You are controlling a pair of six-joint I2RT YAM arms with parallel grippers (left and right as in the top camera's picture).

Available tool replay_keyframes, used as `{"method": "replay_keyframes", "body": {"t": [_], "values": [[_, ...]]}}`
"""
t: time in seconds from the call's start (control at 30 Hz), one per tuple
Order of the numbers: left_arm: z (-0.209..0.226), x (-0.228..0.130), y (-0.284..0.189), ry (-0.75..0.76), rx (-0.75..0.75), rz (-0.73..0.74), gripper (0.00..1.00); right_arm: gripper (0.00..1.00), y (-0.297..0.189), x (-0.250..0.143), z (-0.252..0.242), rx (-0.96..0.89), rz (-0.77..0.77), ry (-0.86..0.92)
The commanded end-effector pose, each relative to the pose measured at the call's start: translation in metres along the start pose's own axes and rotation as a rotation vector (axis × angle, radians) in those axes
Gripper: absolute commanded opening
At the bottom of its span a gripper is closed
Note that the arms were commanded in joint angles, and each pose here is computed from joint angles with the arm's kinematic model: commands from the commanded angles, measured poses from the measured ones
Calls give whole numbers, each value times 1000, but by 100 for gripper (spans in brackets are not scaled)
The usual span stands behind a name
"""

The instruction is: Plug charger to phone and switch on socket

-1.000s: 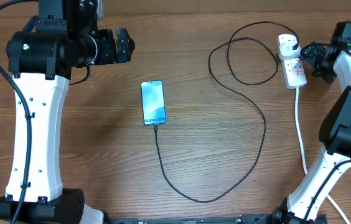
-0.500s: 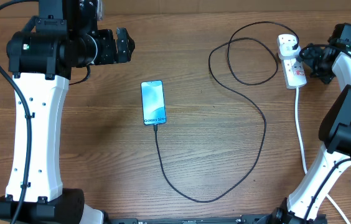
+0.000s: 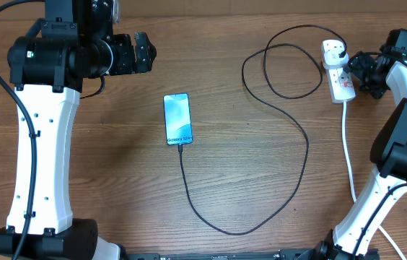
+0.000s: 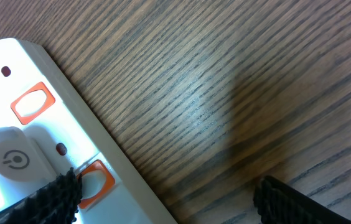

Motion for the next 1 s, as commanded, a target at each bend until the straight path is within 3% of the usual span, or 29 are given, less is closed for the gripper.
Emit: {"method": "replay_keyframes", "body": {"t": [0.0,0.13,0.23,0.47,0.83,0.97], "values": [[2,0,1,-8,5,1,100,89,29,-36,-2,-36,120,-43],[2,0,1,-8,5,1,100,100,14,-25,-3,-86,103,-40],[2,0,1,-9,5,1,100,100,-17,-5,1,-102,73,-30],[2,0,1,-9,5,1,100,100,-158,42,41,-14,-82,-35],[2,0,1,-9,5,1,100,98,-251,17,67,125,-108,-82],[2,0,1,-8,5,1,100,95,-305,-7,84,191,-162,-193]]}}
Point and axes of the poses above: each gripper's point midway between its finger pads, its own y axis out along the fingers, its own z axis along the line the jaws close on, x = y × z, the point moved 5 cm from there along -y, back along the fingers, and after that the axes turned 9 degrees about y, right-handed, at the moved point
